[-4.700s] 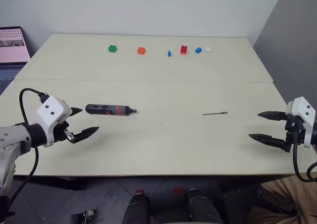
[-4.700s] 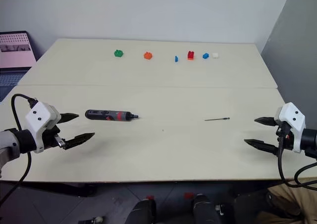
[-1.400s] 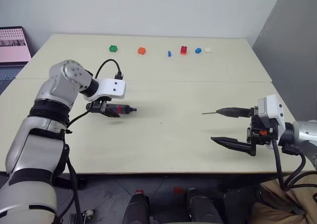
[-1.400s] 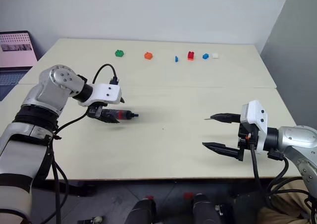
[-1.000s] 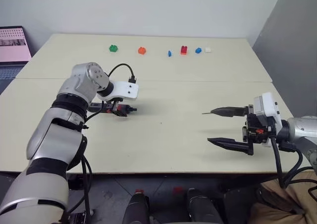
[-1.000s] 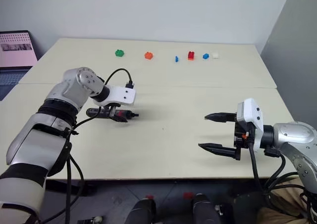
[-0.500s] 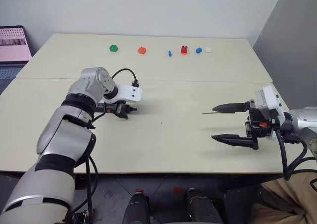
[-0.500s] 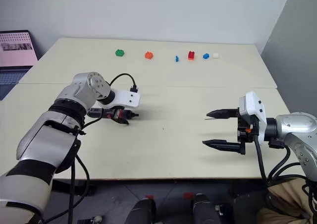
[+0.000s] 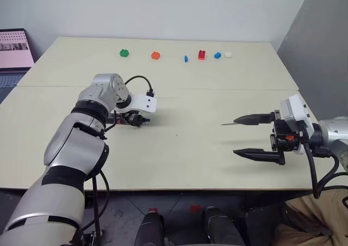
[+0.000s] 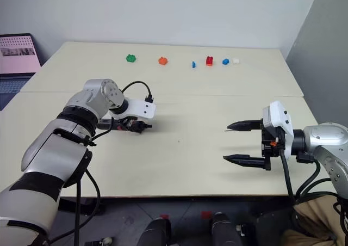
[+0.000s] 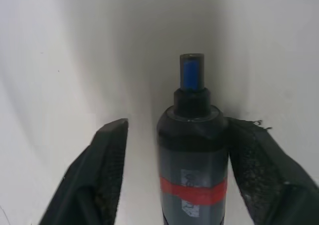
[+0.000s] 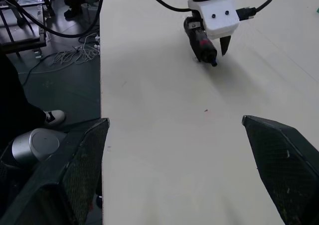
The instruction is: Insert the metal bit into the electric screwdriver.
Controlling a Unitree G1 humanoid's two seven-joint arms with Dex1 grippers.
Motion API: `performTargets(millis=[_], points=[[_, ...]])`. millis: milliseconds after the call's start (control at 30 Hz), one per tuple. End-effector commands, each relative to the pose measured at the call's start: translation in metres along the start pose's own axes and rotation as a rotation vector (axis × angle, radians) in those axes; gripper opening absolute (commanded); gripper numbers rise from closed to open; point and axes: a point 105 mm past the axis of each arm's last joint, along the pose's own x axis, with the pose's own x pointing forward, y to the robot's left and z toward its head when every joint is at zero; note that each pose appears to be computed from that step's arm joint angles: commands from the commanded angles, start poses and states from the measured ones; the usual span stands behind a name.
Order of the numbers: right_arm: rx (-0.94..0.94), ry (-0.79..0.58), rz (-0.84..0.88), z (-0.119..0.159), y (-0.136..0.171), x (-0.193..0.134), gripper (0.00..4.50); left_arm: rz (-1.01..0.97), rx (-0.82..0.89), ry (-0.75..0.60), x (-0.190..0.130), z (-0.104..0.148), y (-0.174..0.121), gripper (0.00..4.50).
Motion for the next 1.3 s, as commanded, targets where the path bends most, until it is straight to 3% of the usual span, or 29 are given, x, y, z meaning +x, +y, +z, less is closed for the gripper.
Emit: performTargets(millis=[33, 200, 367, 500, 800, 967, 1100, 1300], points=[[-0.034, 0.001, -0.008, 0.007, -0.002, -0.004, 4.5, 0.018, 0.027, 0.024, -0.007, 0.001, 0.006, 1.81], [-0.032, 0.006, -0.006, 0.007, -0.002, -0.006, 4.5, 0.01, 0.034, 0.025, -0.007, -0.001, 0.005, 1.65], [-0.034, 0.02, -0.011, 0.006, -0.003, -0.009, 4.5, 0.064, 0.024, -0.103, -0.023, 0.011, 0.013, 1.65], [-0.032, 0.031, -0.032, 0.006, -0.002, -0.015, 4.5, 0.122, -0.022, -0.325, -0.049, 0.031, 0.022, 1.65], [-0.014, 0.035, -0.089, 0.006, 0.002, -0.025, 4.5, 0.359, -0.271, -0.989, -0.117, 0.098, 0.036, 1.65], [-0.025, 0.027, -0.092, 0.01, 0.001, -0.021, 4.5, 0.535, -0.489, -1.264, -0.121, 0.119, 0.035, 1.65], [-0.034, 0.019, -0.095, 0.012, -0.001, -0.019, 4.5, 0.578, -0.626, -1.372, -0.116, 0.129, 0.03, 1.65], [-0.041, 0.01, -0.099, 0.014, -0.002, -0.016, 4.5, 0.639, -0.729, -1.418, -0.1, 0.131, 0.024, 1.65]])
